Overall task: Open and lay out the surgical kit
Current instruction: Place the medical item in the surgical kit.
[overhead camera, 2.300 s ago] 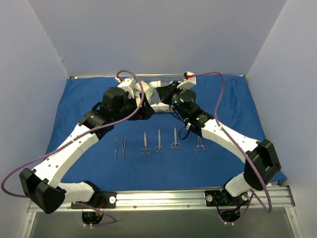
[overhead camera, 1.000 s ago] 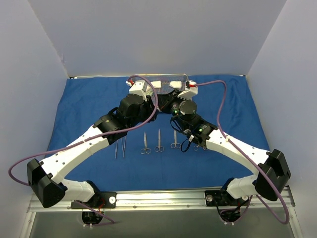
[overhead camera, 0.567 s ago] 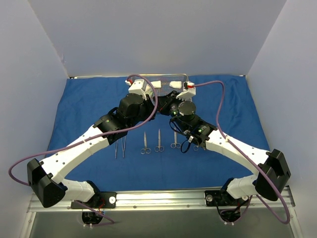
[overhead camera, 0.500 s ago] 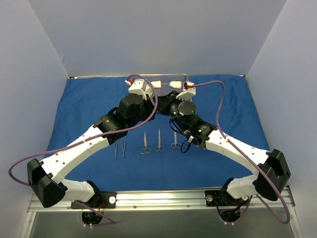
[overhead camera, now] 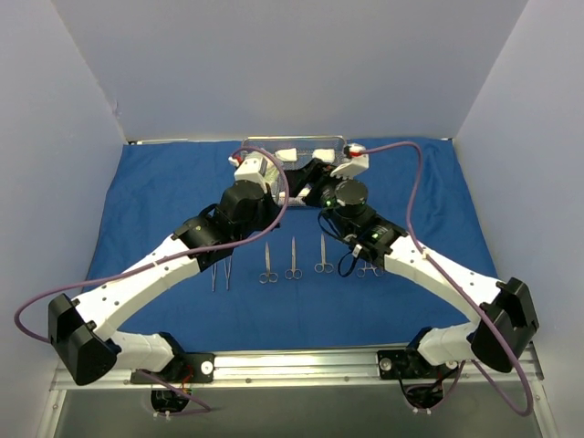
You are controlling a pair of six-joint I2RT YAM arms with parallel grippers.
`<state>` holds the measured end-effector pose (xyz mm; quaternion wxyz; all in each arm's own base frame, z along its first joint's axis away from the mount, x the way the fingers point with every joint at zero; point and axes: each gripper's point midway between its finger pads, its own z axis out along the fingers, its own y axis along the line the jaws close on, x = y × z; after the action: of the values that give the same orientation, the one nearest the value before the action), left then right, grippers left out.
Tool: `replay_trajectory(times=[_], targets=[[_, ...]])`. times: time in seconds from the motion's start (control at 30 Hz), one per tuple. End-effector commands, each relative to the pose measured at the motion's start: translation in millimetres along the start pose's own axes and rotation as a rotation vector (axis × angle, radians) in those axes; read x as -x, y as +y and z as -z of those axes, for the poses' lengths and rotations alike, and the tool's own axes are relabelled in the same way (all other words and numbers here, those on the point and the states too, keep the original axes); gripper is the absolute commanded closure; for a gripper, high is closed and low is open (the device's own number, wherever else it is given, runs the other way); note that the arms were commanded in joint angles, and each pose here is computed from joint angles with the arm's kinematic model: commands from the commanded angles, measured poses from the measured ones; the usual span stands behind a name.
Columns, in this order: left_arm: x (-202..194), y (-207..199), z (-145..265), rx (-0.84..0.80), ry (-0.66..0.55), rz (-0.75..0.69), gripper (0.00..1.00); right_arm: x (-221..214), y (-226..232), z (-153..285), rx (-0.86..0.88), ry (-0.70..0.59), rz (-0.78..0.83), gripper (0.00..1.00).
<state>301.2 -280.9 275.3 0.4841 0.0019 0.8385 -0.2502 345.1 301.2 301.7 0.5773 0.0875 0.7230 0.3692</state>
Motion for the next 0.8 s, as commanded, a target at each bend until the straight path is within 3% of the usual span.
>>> replay_trajectory(times=[0.0,0.07,0.23,0.33,0.43,0.6,0.77], targets=[[-9.3,30.4,12.0,0.104,0.007,-0.005,0.98,75.9,13.3,12.5,0.033,-0.162,0.004,0.28],[-21.5,50.3,12.5,0.165,0.039,-0.02,0.98,89.1,-0.7,16.1,0.012,-0.18,0.009,0.23],[-52.0,120.7,25.5,0.363,0.209,0.012,0.98,106.0,-40.9,32.9,-0.09,-0.233,0.048,0.23],[-61.7,181.1,39.7,0.528,0.286,0.062,0.98,116.0,-73.7,50.3,-0.195,-0.287,0.101,0.13],[-80.7,212.3,53.4,0.619,0.376,0.067,0.98,128.5,-105.4,67.3,-0.327,-0.321,0.159,0.01],[-102.3,235.2,59.3,0.686,0.451,0.147,0.98,144.9,-143.1,84.8,-0.469,-0.346,0.198,0.0],[-137.9,256.2,66.5,0.788,0.554,0.194,0.98,147.3,-152.5,83.8,-0.45,-0.334,0.192,0.0]])
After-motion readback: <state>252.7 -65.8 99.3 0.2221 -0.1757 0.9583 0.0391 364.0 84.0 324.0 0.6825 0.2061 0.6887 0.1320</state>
